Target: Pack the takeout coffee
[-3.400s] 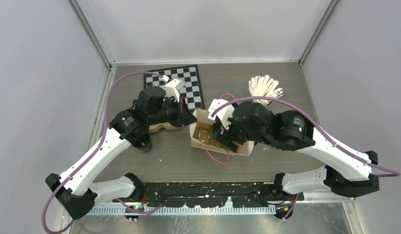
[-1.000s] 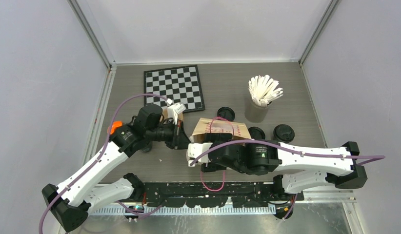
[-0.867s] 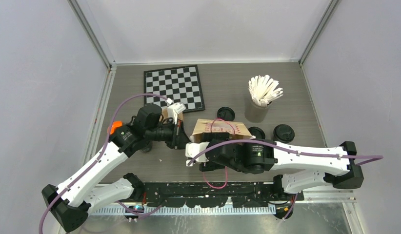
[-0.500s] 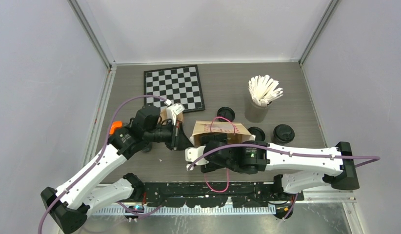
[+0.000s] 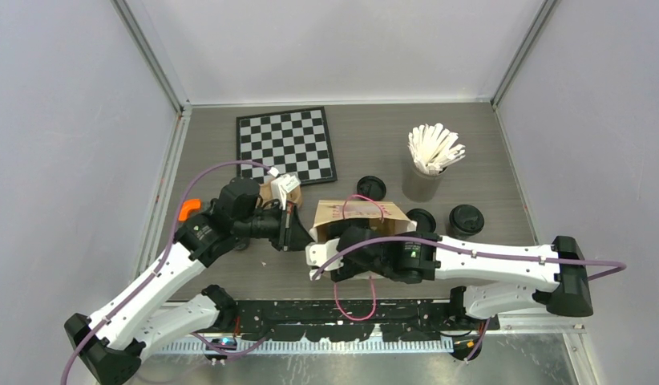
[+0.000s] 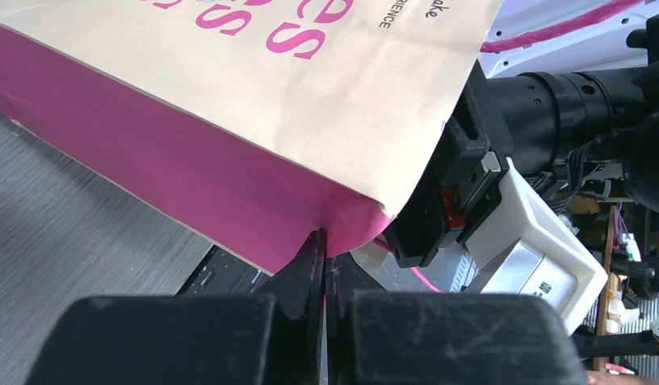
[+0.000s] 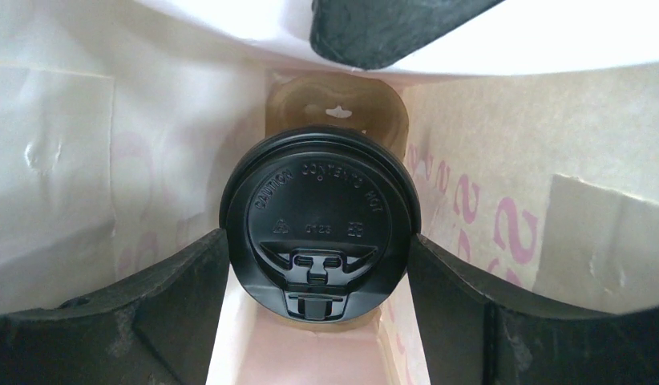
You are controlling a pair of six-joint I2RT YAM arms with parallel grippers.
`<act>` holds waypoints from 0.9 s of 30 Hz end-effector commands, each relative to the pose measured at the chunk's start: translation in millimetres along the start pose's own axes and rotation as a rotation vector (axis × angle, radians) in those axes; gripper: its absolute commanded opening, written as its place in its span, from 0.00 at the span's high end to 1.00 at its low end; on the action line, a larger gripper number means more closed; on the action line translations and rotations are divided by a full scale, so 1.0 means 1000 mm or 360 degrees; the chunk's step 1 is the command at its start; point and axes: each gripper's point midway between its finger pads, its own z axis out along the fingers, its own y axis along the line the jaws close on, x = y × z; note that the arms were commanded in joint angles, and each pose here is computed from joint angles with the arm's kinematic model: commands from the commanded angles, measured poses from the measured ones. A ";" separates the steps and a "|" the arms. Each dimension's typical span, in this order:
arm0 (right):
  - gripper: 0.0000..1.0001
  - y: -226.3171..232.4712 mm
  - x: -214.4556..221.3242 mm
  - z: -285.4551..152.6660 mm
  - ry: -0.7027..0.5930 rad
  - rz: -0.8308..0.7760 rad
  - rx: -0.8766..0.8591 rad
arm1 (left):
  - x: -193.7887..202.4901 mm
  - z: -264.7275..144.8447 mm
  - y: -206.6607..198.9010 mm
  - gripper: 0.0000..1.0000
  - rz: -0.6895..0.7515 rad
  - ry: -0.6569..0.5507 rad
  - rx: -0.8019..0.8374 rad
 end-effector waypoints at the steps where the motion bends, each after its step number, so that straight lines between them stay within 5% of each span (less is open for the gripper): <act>1: 0.38 -0.012 -0.018 0.003 -0.0136 -0.0012 0.0058 | -0.003 -0.003 -0.009 1.00 0.0037 -0.0041 0.0073; 27: 0.40 -0.007 0.001 0.034 -0.0126 -0.0124 0.0090 | -0.001 -0.004 -0.009 1.00 -0.0056 -0.0058 0.0065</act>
